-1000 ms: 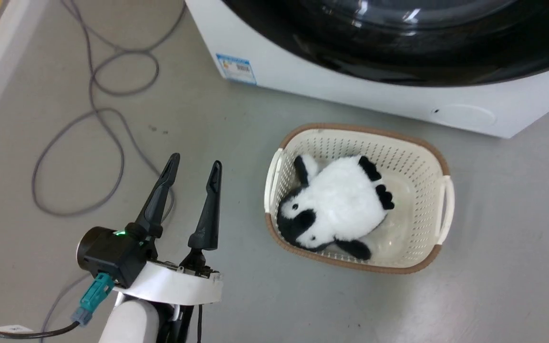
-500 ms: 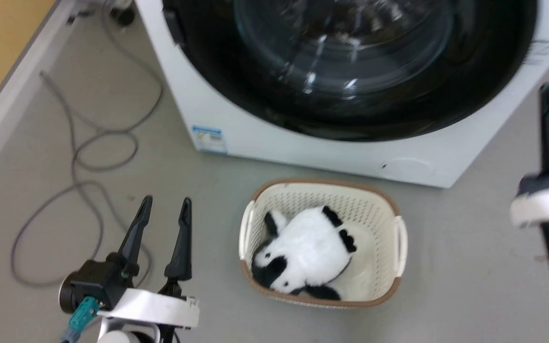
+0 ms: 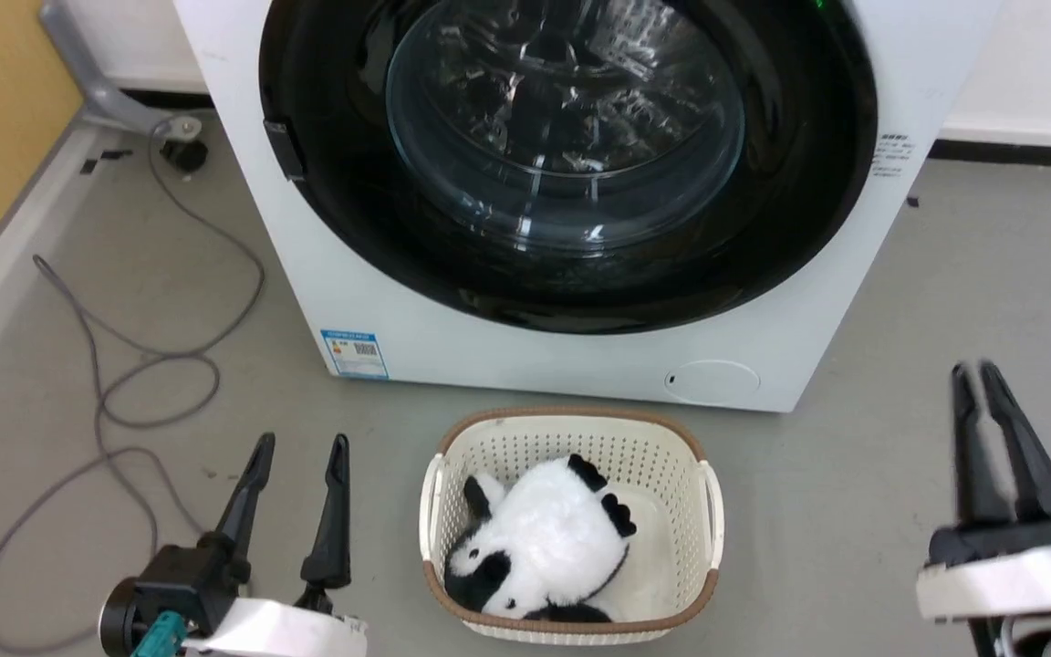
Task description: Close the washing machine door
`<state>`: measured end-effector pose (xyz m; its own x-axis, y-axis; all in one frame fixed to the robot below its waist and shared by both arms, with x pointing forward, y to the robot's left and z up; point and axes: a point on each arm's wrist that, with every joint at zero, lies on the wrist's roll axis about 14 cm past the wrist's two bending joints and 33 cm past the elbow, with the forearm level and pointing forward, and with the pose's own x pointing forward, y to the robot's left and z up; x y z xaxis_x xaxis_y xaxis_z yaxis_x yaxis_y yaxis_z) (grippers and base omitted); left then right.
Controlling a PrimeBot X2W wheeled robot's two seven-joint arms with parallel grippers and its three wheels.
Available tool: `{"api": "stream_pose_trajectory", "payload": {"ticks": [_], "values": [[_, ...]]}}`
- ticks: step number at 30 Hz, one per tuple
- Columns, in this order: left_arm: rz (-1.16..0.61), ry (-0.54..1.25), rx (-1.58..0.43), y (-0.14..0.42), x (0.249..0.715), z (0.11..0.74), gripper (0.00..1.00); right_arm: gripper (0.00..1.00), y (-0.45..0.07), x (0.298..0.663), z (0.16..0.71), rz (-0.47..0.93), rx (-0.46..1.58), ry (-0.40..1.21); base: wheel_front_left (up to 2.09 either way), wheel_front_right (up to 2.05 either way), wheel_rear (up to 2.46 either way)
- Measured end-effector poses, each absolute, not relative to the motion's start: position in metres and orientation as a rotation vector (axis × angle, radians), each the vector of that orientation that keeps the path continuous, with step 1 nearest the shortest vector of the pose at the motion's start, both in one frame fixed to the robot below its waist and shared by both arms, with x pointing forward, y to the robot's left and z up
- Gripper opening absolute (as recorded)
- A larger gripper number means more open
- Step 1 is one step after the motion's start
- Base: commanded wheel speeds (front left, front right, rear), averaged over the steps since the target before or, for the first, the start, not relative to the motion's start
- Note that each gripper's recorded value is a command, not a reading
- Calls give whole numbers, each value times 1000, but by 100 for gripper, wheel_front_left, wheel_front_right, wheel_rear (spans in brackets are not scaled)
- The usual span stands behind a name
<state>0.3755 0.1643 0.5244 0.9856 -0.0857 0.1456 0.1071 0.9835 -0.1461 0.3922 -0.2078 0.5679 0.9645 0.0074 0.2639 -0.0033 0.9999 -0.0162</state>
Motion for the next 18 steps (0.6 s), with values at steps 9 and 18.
{"api": "stream_pose_trajectory", "payload": {"ticks": [9, 18], "values": [[-95, -108, -139, 164, 363, 515, 100, 100, -198, 370, 551, 25, -28, -219, 0, 0, 0], [-96, -115, -129, 164, 361, 517, 100, 100, -197, 367, 552, 29, -20, -222, 0, 0, 0]]}}
